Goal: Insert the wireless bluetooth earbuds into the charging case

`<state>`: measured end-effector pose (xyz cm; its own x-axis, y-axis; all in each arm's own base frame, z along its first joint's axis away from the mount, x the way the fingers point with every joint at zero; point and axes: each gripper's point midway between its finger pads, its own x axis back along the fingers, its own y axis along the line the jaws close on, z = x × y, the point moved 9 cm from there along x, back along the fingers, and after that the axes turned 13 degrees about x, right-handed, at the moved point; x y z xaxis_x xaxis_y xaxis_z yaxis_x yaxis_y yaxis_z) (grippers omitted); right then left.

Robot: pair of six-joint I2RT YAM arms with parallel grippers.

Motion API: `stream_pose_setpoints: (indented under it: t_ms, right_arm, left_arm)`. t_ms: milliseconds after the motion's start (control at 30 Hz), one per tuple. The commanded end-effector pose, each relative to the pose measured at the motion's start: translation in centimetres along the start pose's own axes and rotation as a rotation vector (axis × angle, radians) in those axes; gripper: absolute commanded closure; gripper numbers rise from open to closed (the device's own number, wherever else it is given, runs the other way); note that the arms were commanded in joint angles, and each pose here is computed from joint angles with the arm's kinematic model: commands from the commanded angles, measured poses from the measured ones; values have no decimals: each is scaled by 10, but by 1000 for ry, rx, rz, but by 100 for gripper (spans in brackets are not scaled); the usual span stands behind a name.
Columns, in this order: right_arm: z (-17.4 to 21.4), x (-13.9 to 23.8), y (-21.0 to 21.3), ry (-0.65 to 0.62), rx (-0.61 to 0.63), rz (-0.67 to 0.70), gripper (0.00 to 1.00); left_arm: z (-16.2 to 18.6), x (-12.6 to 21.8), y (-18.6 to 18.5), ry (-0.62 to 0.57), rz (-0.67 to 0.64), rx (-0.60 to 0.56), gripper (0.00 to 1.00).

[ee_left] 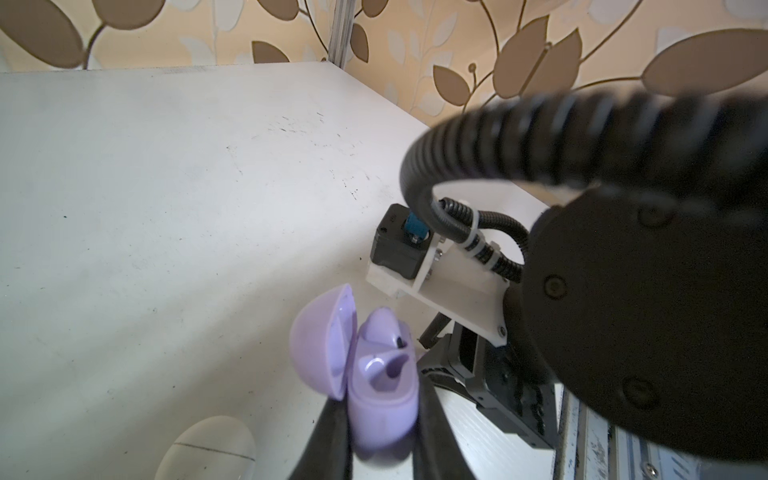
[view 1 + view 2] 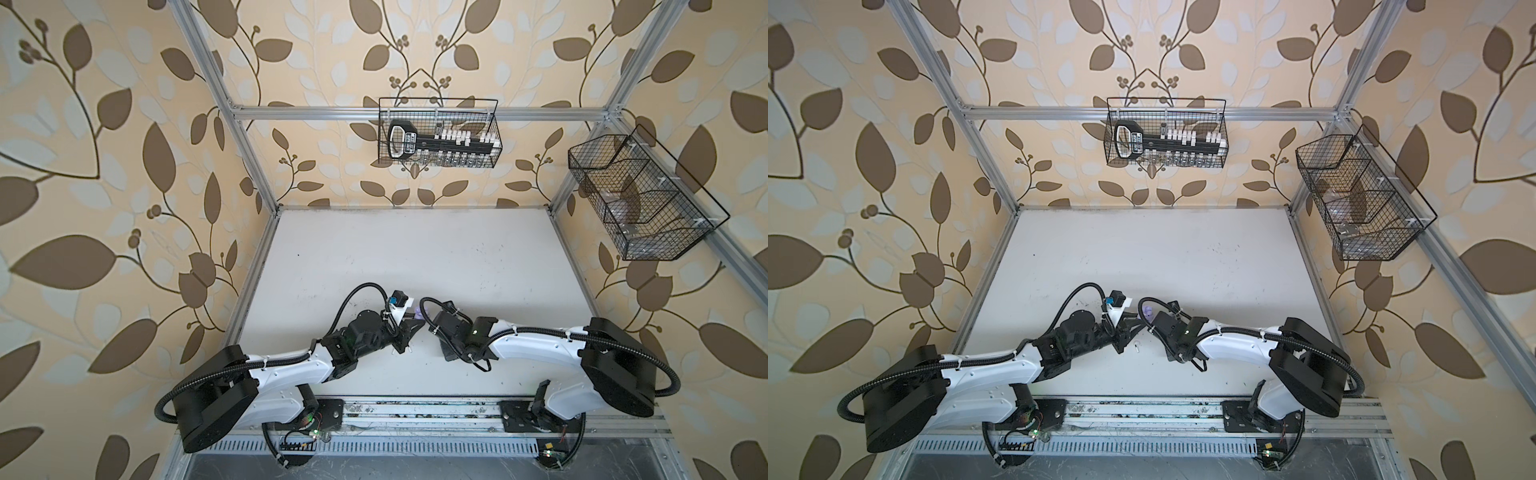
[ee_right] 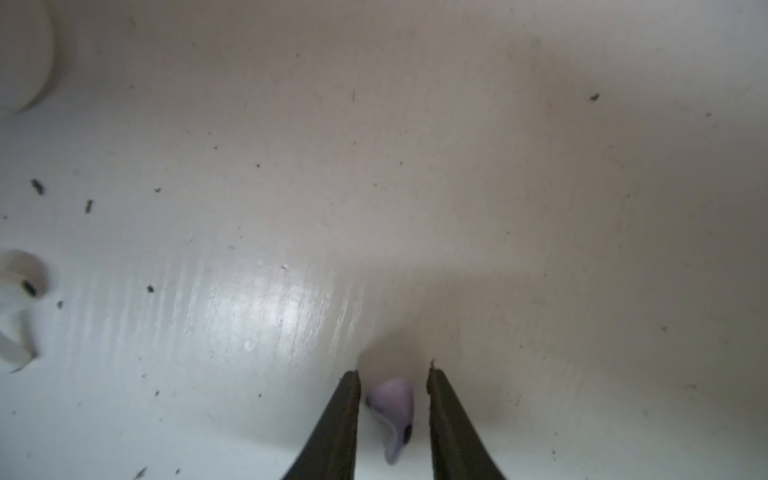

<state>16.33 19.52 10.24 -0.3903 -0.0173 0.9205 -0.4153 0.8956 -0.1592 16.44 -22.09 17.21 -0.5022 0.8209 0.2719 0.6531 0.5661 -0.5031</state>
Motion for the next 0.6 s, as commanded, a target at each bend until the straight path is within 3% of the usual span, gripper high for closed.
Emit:
stream_pose_setpoints:
  t_ms: [0, 567]
  right_arm:
    - [1, 0, -1, 11, 13, 28, 71]
    - [7, 2, -1, 11, 2, 9, 73]
  left_arm:
    - [-16, 2, -5, -61, 8, -22, 96]
    - [-15, 1, -4, -57, 8, -22, 96]
